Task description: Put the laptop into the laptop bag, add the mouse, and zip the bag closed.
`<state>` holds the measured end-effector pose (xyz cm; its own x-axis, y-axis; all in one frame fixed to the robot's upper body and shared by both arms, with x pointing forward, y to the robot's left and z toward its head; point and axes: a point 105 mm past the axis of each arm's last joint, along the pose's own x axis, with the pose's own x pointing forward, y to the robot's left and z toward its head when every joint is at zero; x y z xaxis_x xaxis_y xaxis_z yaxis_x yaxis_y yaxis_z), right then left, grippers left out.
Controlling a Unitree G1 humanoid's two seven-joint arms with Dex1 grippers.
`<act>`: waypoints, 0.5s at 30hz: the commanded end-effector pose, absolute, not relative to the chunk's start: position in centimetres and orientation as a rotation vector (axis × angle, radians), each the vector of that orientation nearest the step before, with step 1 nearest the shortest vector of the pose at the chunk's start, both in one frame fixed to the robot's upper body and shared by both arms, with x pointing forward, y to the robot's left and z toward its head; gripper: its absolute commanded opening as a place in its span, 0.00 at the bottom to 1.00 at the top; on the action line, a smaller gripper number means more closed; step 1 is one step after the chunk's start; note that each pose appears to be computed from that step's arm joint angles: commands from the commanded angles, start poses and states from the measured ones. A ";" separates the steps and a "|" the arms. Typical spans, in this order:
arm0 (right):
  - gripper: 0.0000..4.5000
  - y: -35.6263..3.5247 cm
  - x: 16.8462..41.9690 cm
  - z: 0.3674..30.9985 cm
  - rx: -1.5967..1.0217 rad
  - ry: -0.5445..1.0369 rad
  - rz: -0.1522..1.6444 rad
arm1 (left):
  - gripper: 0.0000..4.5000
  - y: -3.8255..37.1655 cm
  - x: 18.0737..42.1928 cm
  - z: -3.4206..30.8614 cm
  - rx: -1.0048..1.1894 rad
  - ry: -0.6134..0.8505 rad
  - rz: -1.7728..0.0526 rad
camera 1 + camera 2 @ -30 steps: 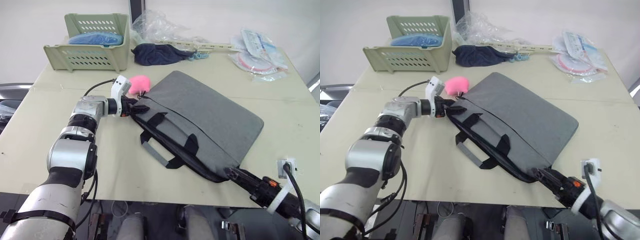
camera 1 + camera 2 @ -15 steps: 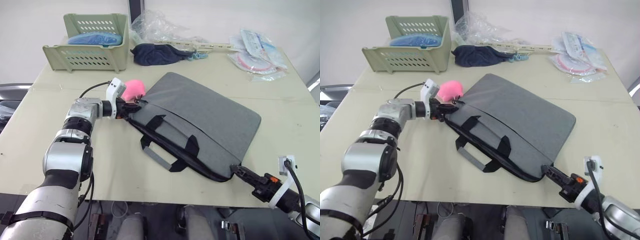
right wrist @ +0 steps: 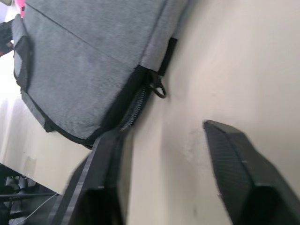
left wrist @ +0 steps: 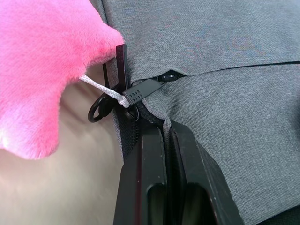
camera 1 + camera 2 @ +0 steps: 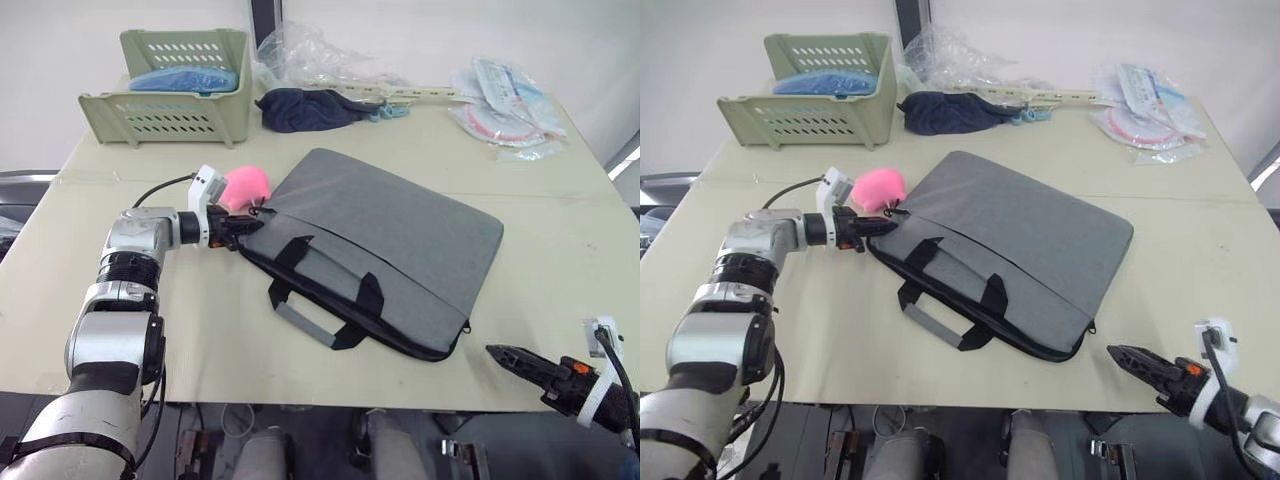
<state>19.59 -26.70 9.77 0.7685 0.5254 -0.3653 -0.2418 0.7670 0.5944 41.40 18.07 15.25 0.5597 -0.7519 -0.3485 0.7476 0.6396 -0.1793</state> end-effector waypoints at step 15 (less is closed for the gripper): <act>0.86 -21.6 23.4 9.6 0.711 0.511 0.543 | 0.00 19.2 40.7 14.9 0.001 0.428 -0.845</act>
